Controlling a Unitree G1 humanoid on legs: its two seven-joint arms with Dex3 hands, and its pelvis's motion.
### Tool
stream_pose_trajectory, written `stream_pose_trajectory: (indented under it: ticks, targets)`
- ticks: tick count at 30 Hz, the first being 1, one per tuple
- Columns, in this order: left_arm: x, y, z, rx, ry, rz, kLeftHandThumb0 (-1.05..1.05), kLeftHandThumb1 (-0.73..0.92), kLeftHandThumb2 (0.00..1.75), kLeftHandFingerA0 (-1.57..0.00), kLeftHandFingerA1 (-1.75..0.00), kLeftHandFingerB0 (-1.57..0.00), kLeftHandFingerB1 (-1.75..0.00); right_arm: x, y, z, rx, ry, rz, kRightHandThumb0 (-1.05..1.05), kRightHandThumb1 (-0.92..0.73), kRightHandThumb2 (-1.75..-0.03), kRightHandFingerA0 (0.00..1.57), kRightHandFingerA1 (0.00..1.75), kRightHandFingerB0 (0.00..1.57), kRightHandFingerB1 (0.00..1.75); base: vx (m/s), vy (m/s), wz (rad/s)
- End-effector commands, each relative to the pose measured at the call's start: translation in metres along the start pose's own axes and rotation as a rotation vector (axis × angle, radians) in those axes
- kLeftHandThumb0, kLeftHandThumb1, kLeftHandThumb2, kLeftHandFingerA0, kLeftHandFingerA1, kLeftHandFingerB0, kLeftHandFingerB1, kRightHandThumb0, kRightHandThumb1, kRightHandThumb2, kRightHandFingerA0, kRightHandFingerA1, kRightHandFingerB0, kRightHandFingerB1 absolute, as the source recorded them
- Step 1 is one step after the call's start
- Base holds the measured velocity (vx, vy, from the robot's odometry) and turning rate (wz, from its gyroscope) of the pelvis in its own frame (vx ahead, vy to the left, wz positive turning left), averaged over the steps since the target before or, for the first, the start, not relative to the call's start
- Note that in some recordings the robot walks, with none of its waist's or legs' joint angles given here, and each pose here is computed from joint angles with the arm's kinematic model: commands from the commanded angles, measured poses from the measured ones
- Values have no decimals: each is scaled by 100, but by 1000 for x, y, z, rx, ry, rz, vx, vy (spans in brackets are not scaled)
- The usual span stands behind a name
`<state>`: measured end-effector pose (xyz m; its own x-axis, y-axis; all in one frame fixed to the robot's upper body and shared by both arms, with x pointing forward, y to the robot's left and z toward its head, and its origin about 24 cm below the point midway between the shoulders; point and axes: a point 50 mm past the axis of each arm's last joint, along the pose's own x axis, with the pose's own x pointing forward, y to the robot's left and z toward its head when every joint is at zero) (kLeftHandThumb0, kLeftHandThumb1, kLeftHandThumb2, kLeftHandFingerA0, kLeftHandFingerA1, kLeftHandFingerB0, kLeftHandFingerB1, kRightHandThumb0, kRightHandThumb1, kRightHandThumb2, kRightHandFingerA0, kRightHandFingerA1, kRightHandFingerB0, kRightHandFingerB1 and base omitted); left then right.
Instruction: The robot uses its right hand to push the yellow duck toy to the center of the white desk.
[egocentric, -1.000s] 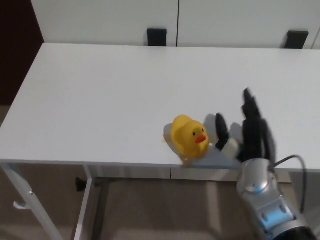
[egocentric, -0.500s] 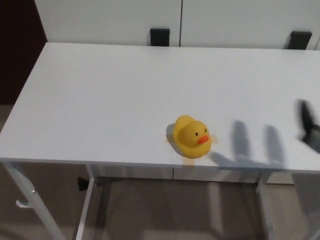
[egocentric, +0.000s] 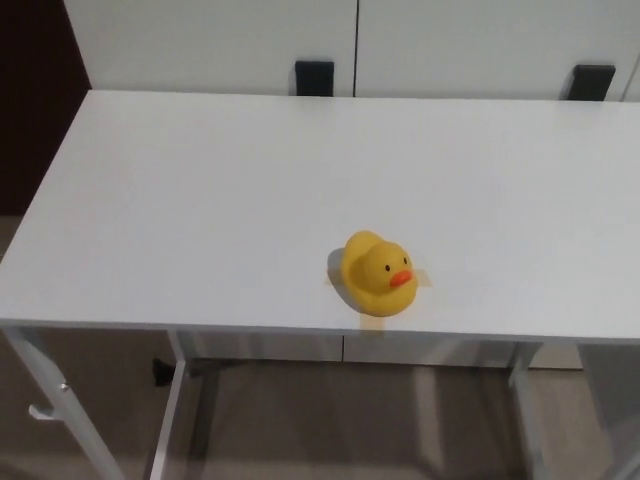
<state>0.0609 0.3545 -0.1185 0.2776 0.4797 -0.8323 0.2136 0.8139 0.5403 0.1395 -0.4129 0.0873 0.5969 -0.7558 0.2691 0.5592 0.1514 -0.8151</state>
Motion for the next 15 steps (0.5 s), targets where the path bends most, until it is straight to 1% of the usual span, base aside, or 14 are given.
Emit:
stream_pose_trajectory:
  ticks: [1,2,3,5,6,8,9,11,12,13,14,15]
  targets:
    - [-1,16,0,9,-25,43,-19,68,65,-86,-74,-82,-63,-20,-14,-73,139,148,-1,-49,-75,-70,32,119,5,22,0,0,0]
    - [-1,15,0,4,-25,41,-19,68,65,-86,-74,-82,-63,-27,-10,-80,134,176,1,-49,-75,-70,32,119,5,22,0,0,0]
    - [-1,15,0,2,-26,40,-17,68,68,-86,-71,-82,-62,-32,-3,-87,113,215,14,-24,-59,-83,58,78,5,46,0,0,0]
    - [-1,16,0,1,-27,40,-17,68,68,-86,-71,-82,-62,-35,1,-92,99,239,24,-24,-59,-83,58,78,5,46,0,0,0]
    - [0,18,2,-6,-27,46,-16,67,72,-87,-76,-85,-63,-42,13,-103,125,298,122,-6,-40,-115,61,51,29,46,0,0,0]
    - [0,19,2,-9,-26,48,-16,67,72,-87,-76,-85,-63,-43,16,-106,137,309,146,-6,-40,-115,61,51,29,46,0,0,0]
    - [0,19,3,-17,-25,49,-19,66,68,-88,-78,-87,-64,-46,19,-110,141,329,203,-10,-35,-113,80,51,59,51,0,0,0]
    - [0,19,3,-22,-24,50,-19,66,68,-88,-78,-87,-64,-48,21,-113,141,340,236,-10,-35,-113,80,51,59,51,0,0,0]
    - [0,19,4,-24,-30,50,-19,67,66,-87,-78,-84,-65,-50,25,-116,147,357,346,-11,-28,-118,102,58,86,58,0,0,0]
    - [0,19,4,-24,-30,50,-19,67,66,-87,-78,-84,-65,-50,25,-116,147,357,346,-11,-28,-118,102,58,86,58,0,0,0]
    - [0,19,5,-26,-35,52,-18,62,79,-87,-81,-87,-70,-54,30,-119,164,386,465,-4,-23,-111,101,57,82,56,0,0,0]
    - [0,19,5,-26,-35,52,-18,62,79,-87,-81,-87,-70,-54,30,-119,164,386,465,-4,-23,-111,101,57,82,56,0,0,0]
